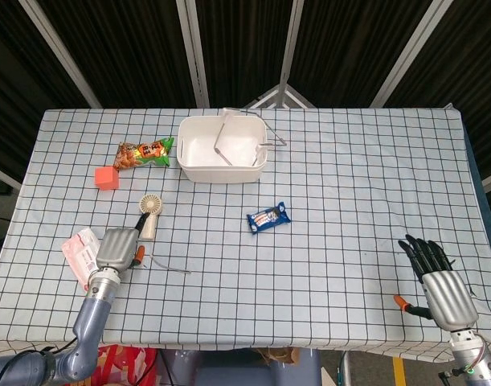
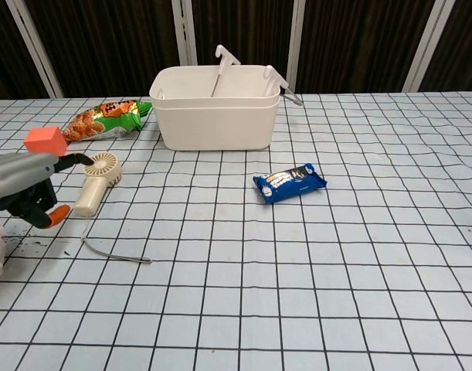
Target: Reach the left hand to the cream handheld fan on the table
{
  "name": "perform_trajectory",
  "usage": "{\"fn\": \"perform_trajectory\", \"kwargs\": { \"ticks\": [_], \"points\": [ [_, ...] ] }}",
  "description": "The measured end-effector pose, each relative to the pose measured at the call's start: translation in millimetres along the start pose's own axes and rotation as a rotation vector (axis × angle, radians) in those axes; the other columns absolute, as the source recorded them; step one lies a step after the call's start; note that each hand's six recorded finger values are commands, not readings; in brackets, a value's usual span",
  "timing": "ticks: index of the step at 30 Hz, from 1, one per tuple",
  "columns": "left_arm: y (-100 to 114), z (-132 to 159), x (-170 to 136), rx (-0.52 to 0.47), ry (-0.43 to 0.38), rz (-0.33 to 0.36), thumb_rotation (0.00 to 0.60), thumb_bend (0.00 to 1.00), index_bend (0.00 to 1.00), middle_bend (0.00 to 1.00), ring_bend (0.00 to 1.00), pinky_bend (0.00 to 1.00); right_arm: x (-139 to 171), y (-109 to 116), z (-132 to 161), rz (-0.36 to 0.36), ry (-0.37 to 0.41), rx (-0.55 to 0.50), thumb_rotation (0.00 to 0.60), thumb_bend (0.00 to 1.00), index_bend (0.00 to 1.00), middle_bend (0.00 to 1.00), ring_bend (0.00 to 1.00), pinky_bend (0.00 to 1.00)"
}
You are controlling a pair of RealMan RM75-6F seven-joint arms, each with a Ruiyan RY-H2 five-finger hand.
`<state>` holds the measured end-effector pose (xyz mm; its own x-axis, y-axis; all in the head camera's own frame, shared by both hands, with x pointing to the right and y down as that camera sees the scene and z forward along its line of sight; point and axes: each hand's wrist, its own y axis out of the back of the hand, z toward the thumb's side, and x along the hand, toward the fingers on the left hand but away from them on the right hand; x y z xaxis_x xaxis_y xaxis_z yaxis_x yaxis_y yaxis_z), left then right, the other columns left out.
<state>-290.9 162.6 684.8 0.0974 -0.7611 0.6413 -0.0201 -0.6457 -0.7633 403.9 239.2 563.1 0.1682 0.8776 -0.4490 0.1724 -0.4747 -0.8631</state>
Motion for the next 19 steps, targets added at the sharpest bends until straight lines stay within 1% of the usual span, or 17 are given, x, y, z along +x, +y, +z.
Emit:
{"fn": "perform_trajectory", "kwargs": {
  "ticks": [1, 4, 6, 7, 8, 11, 12, 14, 17, 19],
  "points": [
    [4, 0, -2, -0.004, -0.007, 0.016, 0.600, 0.58, 0.00, 0.81, 0.75, 0.82, 0, 0, 0, 0.000, 0.000, 0.000, 0.600, 0.21, 0.00, 0.00, 0.00, 0.04],
    [19, -3, -11, -0.017, -0.029, 0.076, 0.600, 0.49, 0.00, 0.63, 0.62, 0.72, 0, 0, 0, 0.000, -0.001, 0.000, 0.600, 0.21, 0.00, 0.00, 0.00, 0.04],
    [29, -8, -19, -0.028, -0.042, 0.120, 0.600, 0.43, 0.00, 0.46, 0.50, 0.59, 0, 0, 0, 0.001, -0.001, 0.001, 0.600, 0.21, 0.00, 0.00, 0.00, 0.04],
    [33, -11, -24, -0.032, -0.045, 0.137, 0.600, 0.40, 0.00, 0.39, 0.45, 0.54, 0, 0, 0, 0.001, -0.001, 0.002, 0.600, 0.21, 0.00, 0.00, 0.00, 0.04],
    [38, -16, -30, -0.036, -0.048, 0.158, 0.600, 0.36, 0.00, 0.28, 0.36, 0.46, 0, 0, 0, 0.001, -0.001, 0.003, 0.600, 0.21, 0.00, 0.00, 0.00, 0.04],
    [46, -32, -48, -0.043, -0.043, 0.197, 0.600, 0.26, 0.00, 0.07, 0.16, 0.30, 1, 0, 0, 0.002, -0.002, 0.004, 0.600, 0.21, 0.00, 0.00, 0.00, 0.04],
    [48, -37, -54, -0.041, -0.040, 0.205, 0.600, 0.23, 0.00, 0.02, 0.10, 0.23, 1, 0, 0, 0.003, -0.001, 0.005, 0.600, 0.21, 0.00, 0.00, 0.00, 0.04],
    [51, -49, -68, -0.035, -0.034, 0.221, 0.600, 0.17, 0.00, 0.00, 0.03, 0.13, 0, -1, 1, 0.004, 0.002, 0.007, 0.600, 0.21, 0.00, 0.00, 0.00, 0.04],
    [54, -63, -87, -0.029, -0.030, 0.247, 0.600, 0.13, 0.00, 0.00, 0.00, 0.04, 0, -1, 1, 0.008, 0.004, 0.011, 0.600, 0.21, 0.00, 0.00, 0.00, 0.04],
    [55, -71, -98, -0.028, -0.029, 0.263, 0.600, 0.12, 0.00, 0.00, 0.00, 0.01, 0, -2, 0, 0.010, 0.001, 0.012, 0.600, 0.21, 0.00, 0.00, 0.00, 0.04]
  ]
}}
